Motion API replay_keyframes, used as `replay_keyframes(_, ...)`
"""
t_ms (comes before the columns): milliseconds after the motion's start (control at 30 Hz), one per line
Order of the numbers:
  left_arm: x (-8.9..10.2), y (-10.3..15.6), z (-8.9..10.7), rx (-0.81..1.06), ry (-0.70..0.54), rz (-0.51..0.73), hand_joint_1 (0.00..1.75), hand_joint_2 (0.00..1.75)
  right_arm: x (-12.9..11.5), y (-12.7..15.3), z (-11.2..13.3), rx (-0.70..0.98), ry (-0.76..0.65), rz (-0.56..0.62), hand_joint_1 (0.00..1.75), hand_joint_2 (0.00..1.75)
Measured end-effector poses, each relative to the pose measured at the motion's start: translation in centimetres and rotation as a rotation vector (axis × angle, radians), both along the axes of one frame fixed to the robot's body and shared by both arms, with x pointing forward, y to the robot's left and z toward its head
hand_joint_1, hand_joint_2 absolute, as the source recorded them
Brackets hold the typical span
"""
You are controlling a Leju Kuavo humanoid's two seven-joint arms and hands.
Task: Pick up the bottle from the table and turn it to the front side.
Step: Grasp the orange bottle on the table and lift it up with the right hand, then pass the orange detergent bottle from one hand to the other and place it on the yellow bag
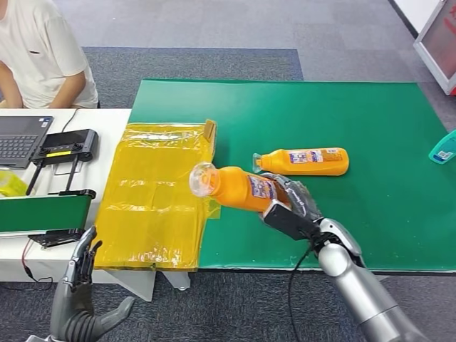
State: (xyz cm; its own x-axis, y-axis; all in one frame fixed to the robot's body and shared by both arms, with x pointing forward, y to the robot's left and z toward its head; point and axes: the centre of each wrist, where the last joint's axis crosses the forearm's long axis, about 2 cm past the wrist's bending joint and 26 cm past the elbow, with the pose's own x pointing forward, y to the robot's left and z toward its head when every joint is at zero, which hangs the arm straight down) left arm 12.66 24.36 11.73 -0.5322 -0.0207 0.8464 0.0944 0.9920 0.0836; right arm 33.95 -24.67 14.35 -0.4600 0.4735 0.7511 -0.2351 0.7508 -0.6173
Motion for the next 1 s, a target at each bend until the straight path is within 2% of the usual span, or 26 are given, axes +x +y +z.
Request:
replay_keyframes(100,0.3,-0.8,0.5,-0.046,-0.006,-0.038,0.0,1.75,-1.8,1.7,0.3,0.035,-0.095,-0.042,1.75,1.75)
replay_keyframes(267,0.9,-2.4,1.1,-0.063,-0.018,-0.092,0.0,1.75,-5.1,4.5,-0.4,0.153,-0.181,-0.034,1.75,1.75)
replay_keyframes(433,2.1,-4.9,2.2,-0.351,-0.032,-0.288,0.0,1.75,-8.2,8.2,-1.5,0.196,-0.258,-0.011,1.75,1.75)
replay_keyframes(567,3.0,-6.9,3.0,-0.441,-0.024,-0.341,0.0,1.75,-10.0,10.9,-1.9,0.234,-0.236,0.031,1.75,1.75)
replay_keyframes(800,3.6,-9.3,3.3,-0.343,0.002,-0.428,0.0,1.75,-11.8,14.0,-3.1,0.201,-0.182,0.104,1.75,1.75)
replay_keyframes(900,3.7,-10.4,2.8,-0.232,0.028,-0.458,0.0,1.75,-12.0,14.6,-3.8,0.183,-0.152,0.132,1.75,1.75)
replay_keyframes(1000,4.0,-10.8,2.4,-0.068,0.048,-0.433,0.0,1.75,-12.2,14.6,-4.7,0.162,-0.12,0.138,1.75,1.75)
